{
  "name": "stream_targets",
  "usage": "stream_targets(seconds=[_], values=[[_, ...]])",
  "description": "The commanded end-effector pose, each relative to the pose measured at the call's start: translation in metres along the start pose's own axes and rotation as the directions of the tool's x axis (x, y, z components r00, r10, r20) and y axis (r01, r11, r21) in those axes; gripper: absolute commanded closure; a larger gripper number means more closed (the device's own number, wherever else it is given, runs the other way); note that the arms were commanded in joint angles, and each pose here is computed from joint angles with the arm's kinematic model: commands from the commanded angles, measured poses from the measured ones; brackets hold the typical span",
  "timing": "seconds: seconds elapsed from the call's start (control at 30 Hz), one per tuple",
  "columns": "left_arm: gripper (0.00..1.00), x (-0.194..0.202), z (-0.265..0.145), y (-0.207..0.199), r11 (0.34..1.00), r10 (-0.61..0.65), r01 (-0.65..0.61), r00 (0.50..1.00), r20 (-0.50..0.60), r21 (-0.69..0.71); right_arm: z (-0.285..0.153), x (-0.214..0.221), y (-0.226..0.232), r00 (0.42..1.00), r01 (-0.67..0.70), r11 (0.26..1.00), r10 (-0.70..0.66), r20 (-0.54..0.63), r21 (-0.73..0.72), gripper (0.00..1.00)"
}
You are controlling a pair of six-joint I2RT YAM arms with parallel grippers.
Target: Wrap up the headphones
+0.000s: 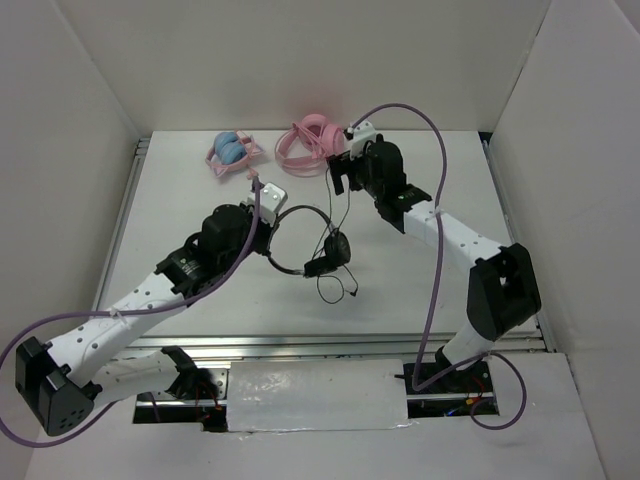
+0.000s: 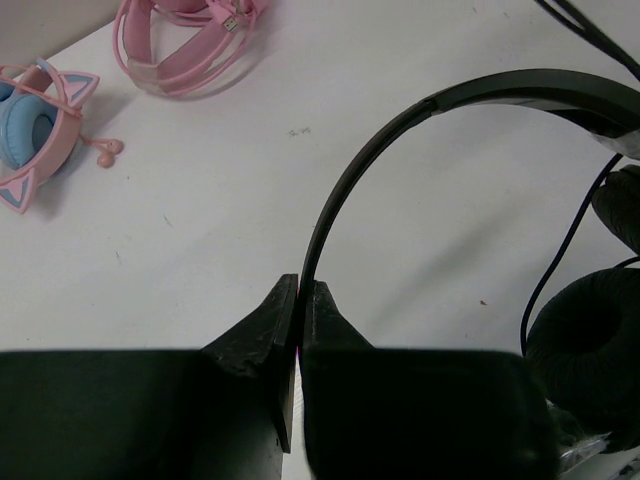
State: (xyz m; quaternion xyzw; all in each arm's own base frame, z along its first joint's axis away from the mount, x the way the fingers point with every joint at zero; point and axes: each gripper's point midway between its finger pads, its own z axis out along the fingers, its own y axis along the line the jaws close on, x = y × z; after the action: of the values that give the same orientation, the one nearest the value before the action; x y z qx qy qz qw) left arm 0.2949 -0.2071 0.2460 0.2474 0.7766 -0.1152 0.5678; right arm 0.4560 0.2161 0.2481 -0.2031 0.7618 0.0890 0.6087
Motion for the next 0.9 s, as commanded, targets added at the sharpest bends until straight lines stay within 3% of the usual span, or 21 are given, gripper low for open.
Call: stream_targets(seconds=[0.0,0.2,0.3,0.4,0.5,0.63,0.87], values=[[1.00,-0.057,-0.013,0.010,0.991,-0.126,0.132,0.982,0.143,-0.031,0.010,-0.021,-0.005,0.997,-0.058,0.998,0.056,0.048,0.039,0.00],[1.00,-0.084,-0.014,0.045,0.944,-0.293,0.313,0.941,0.173,-0.108,-0.006,-0.028,0.005,0.996,-0.087,0.995,0.088,0.023,-0.049,0.00],[1.00,-0.070,-0.003,0.062,0.919,-0.335,0.352,0.934,0.123,-0.179,-0.028,-0.037,0.013,0.993,-0.117,0.987,0.120,0.020,-0.113,0.00],[1.00,-0.064,0.005,0.075,0.890,-0.392,0.403,0.915,0.097,-0.213,-0.067,-0.065,0.018,0.985,-0.124,0.975,0.143,0.095,-0.187,0.00],[1.00,-0.053,0.012,0.078,0.872,-0.445,0.448,0.893,0.061,-0.200,-0.107,-0.094,0.013,0.963,-0.182,0.959,0.219,0.156,-0.218,0.00],[1.00,-0.043,0.017,0.073,0.875,-0.458,0.459,0.888,0.043,-0.156,-0.127,-0.102,0.001,0.948,-0.243,0.946,0.279,0.152,-0.216,0.00],[1.00,-0.026,0.022,0.089,0.835,-0.516,0.506,0.856,0.012,-0.217,-0.152,-0.057,0.008,0.959,-0.231,0.946,0.261,0.110,-0.228,0.00]])
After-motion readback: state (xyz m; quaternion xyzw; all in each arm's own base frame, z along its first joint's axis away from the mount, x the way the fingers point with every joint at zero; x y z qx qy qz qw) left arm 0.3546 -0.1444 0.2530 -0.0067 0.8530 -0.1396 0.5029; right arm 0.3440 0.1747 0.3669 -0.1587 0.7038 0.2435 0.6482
